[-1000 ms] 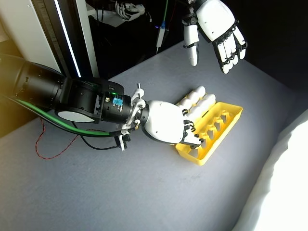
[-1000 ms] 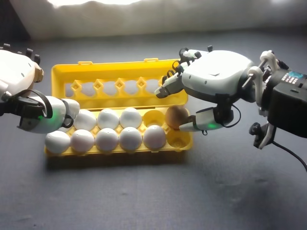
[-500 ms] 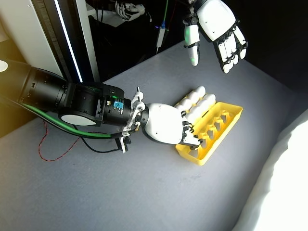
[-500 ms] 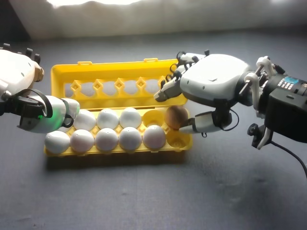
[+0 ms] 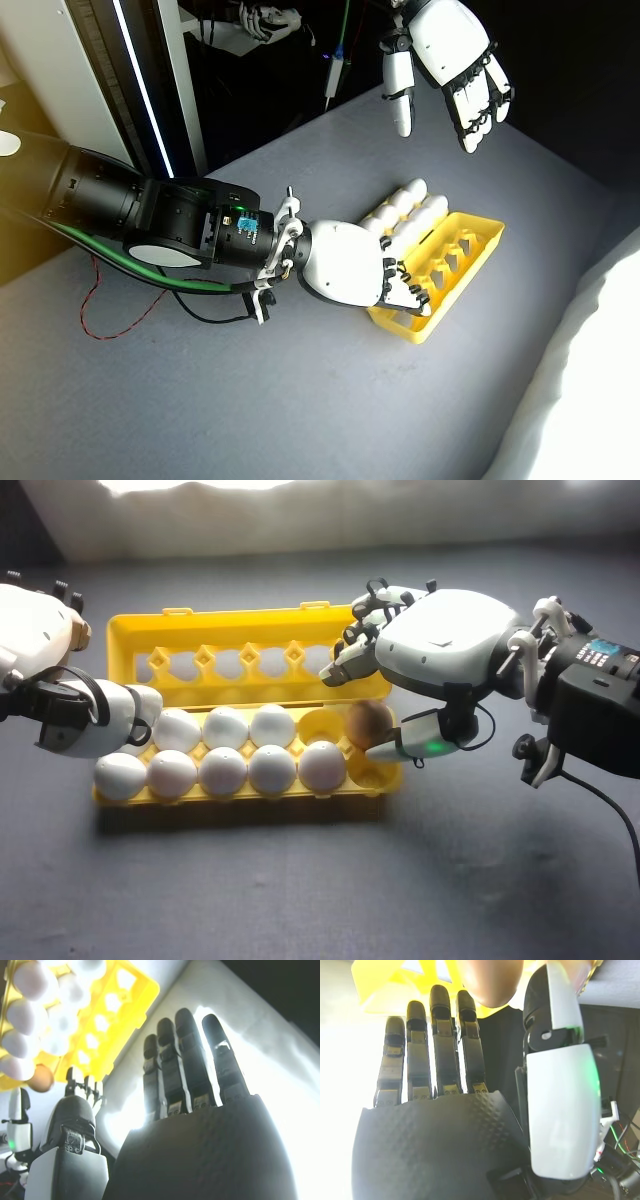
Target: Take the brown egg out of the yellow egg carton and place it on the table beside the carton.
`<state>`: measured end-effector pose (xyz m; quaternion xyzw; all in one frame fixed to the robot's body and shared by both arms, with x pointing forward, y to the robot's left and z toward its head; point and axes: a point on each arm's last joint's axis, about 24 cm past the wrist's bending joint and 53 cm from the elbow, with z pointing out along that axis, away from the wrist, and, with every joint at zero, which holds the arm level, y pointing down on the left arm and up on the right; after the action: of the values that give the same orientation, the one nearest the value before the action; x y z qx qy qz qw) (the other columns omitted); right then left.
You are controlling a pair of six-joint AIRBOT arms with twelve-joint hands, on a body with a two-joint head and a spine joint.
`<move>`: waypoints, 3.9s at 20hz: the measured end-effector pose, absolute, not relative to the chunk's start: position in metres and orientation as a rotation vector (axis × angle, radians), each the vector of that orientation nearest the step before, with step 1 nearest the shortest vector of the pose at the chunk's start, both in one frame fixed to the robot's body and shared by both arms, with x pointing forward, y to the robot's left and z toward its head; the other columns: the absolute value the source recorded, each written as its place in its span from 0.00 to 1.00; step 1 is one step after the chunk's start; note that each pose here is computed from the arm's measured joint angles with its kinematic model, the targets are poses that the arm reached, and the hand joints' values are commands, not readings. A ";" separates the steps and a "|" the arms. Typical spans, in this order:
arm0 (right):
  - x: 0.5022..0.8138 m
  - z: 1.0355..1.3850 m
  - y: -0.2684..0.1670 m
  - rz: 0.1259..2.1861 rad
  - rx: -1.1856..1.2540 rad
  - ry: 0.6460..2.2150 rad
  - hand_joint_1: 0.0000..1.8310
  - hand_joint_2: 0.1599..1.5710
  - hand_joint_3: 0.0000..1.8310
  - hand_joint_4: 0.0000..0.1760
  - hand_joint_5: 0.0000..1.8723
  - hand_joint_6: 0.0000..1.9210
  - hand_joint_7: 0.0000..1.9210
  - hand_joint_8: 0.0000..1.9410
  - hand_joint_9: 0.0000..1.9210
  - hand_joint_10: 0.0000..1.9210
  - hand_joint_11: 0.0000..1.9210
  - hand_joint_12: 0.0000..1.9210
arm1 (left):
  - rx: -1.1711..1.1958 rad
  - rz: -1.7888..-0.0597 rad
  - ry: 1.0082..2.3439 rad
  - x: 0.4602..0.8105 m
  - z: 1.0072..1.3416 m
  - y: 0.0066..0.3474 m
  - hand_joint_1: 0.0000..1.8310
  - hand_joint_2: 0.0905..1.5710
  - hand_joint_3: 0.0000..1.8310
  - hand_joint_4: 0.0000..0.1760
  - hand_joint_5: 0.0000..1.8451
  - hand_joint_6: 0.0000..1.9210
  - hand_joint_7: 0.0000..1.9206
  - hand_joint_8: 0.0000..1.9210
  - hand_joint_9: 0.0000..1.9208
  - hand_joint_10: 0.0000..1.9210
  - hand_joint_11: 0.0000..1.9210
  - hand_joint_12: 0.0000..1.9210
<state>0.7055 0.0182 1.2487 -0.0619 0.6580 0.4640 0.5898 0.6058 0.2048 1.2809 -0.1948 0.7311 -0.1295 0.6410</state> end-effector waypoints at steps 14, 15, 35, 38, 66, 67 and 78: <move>0.704 1.244 0.020 1.081 -0.146 1.539 0.53 0.61 0.00 0.00 0.43 0.03 0.42 0.03 0.24 0.06 0.00 0.27 | -0.443 -0.296 1.667 0.606 1.281 0.205 0.00 0.81 0.00 0.00 0.21 0.00 0.25 0.00 0.24 0.00 0.00 0.35; 0.704 1.244 0.020 1.081 -0.147 1.542 0.53 0.61 0.00 0.00 0.43 0.03 0.42 0.03 0.24 0.06 0.00 0.27 | -0.443 -0.295 1.667 0.606 1.281 0.205 0.00 0.81 0.00 0.00 0.21 0.00 0.25 0.00 0.24 0.00 0.00 0.35; 0.705 1.259 0.014 1.087 -0.139 1.499 0.67 0.68 0.00 0.00 0.48 0.53 0.54 0.54 0.36 0.38 0.00 0.51 | -0.447 -0.301 1.657 0.606 1.285 0.205 0.00 0.82 0.00 0.00 0.23 0.00 0.27 0.00 0.28 0.00 0.00 0.41; 0.705 1.278 0.006 1.081 -0.143 1.453 0.72 0.72 0.00 0.00 0.45 0.55 0.50 0.65 0.32 0.65 0.00 0.38 | -0.448 -0.302 1.658 0.606 1.284 0.205 0.00 0.83 0.00 0.00 0.22 0.00 0.27 0.00 0.27 0.00 0.00 0.39; 0.702 1.243 -0.019 0.985 -0.198 1.542 0.75 0.70 0.00 0.00 0.48 0.51 0.52 0.59 0.40 0.69 0.00 0.52 | -0.444 -0.293 1.668 0.606 1.283 0.205 0.00 0.84 0.00 0.00 0.24 0.00 0.28 0.00 0.28 0.00 0.00 0.43; 0.703 1.242 -0.020 0.982 -0.198 1.542 0.75 0.69 0.00 0.00 0.48 0.51 0.53 0.58 0.40 0.68 0.00 0.53 | -0.444 -0.294 1.668 0.606 1.283 0.205 0.00 0.84 0.00 0.00 0.24 0.00 0.28 0.00 0.28 0.00 0.00 0.41; 0.704 1.229 -0.027 0.937 -0.230 1.563 0.59 0.60 0.00 0.00 0.38 0.02 0.44 0.03 0.26 0.26 0.00 0.26 | -0.444 -0.293 1.668 0.606 1.283 0.205 0.00 0.84 0.00 0.00 0.24 0.00 0.28 0.00 0.28 0.00 0.00 0.43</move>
<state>0.7041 -0.0272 1.2294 -0.0993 0.6763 0.4052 0.6071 0.6057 0.2050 1.2825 -0.1948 0.7316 -0.1286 0.6405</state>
